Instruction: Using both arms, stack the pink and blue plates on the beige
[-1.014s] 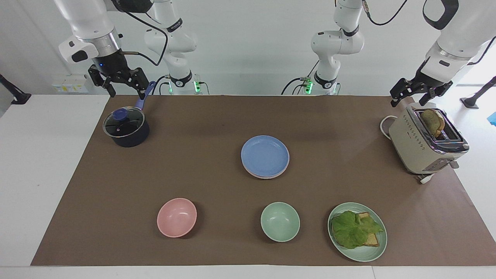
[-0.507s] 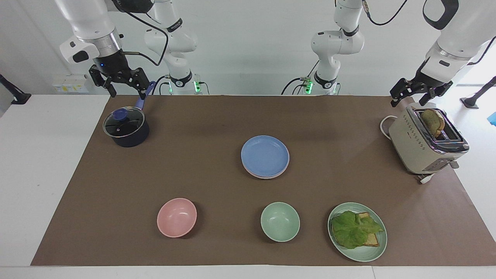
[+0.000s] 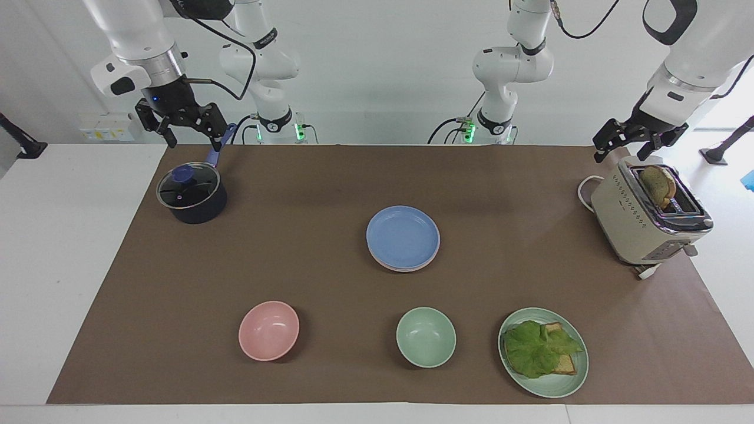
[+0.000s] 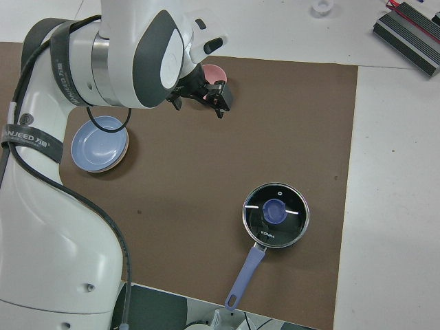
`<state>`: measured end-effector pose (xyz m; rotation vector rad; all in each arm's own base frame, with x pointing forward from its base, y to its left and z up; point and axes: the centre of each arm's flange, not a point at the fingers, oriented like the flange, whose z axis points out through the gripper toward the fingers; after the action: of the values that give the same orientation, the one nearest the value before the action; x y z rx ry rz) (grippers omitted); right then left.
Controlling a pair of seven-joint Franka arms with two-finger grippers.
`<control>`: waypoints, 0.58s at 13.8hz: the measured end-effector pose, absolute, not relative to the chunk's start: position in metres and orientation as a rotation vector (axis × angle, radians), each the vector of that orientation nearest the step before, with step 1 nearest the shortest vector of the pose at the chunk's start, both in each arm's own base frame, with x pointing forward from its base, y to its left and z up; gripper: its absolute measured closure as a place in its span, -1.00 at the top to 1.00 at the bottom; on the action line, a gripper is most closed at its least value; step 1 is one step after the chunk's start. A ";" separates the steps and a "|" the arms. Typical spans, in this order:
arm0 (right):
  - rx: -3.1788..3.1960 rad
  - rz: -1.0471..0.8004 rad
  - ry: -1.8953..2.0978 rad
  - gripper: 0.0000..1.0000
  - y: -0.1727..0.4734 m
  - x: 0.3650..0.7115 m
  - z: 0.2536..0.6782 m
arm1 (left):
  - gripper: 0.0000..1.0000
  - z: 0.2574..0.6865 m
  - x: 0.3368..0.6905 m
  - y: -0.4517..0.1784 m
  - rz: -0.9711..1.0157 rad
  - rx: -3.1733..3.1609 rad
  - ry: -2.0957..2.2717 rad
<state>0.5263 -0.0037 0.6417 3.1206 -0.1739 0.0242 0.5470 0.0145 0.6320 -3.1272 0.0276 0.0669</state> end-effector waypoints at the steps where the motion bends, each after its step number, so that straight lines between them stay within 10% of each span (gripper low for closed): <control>1: 3.121 0.024 -0.173 1.00 -0.004 0.526 0.642 | 1.00 0.632 0.547 0.014 0.067 -3.127 0.028; 8: 3.128 0.023 -0.200 1.00 -0.018 0.526 0.642 | 1.00 0.632 0.547 0.014 0.067 -3.127 0.028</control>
<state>0.5260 -0.0181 0.6415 3.1277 -0.1997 0.0229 0.5470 0.0145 0.6320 -3.1272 0.0276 0.0669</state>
